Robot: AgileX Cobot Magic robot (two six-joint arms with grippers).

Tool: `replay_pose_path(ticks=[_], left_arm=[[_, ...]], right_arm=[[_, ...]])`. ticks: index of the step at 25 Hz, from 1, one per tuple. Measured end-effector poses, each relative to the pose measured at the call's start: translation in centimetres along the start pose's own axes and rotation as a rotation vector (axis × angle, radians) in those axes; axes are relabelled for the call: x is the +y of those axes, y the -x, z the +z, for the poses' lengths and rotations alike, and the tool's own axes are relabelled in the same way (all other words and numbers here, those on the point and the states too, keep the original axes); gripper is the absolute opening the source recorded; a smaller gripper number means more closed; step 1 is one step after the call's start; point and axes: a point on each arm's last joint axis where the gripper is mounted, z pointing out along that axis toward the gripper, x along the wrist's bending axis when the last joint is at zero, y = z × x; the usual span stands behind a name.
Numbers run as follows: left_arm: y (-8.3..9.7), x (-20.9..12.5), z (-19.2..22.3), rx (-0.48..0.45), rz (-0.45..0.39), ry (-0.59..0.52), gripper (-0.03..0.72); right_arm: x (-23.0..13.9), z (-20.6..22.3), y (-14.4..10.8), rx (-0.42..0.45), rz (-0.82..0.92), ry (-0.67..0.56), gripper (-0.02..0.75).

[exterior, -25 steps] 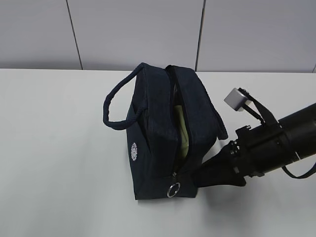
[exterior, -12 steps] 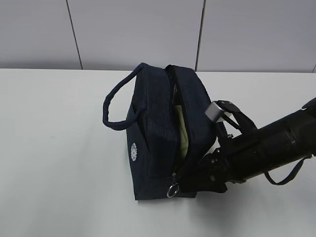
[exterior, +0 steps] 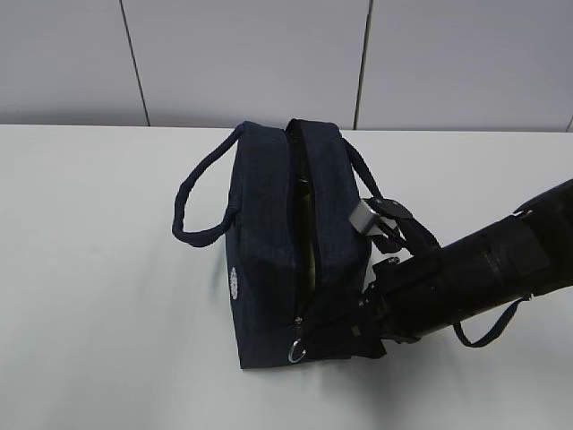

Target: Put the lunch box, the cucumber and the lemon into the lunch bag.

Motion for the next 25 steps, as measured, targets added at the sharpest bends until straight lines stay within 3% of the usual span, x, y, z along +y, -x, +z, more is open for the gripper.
replay_pose_path(ticks=[9,16,22,25], left_arm=[[0.0,0.0,0.0,0.0,-0.002,0.0,0.238],[0.0,0.0,0.0,0.0,-0.002,0.0,0.238],[0.0,0.0,0.0,0.0,-0.002,0.0,0.238],[0.0,0.0,0.0,0.0,-0.002,0.0,0.238]], right_arm=[[0.5,0.4,0.3,-0.016,0.017,0.063,0.384],[0.2,0.4,-0.5,0.074,0.04,0.034,0.384],[-1.4,0.6,-0.8,0.101,0.065,-0.037,0.384],[-1.5,0.5,-1.4,0.168,0.062,-0.052,0.384]])
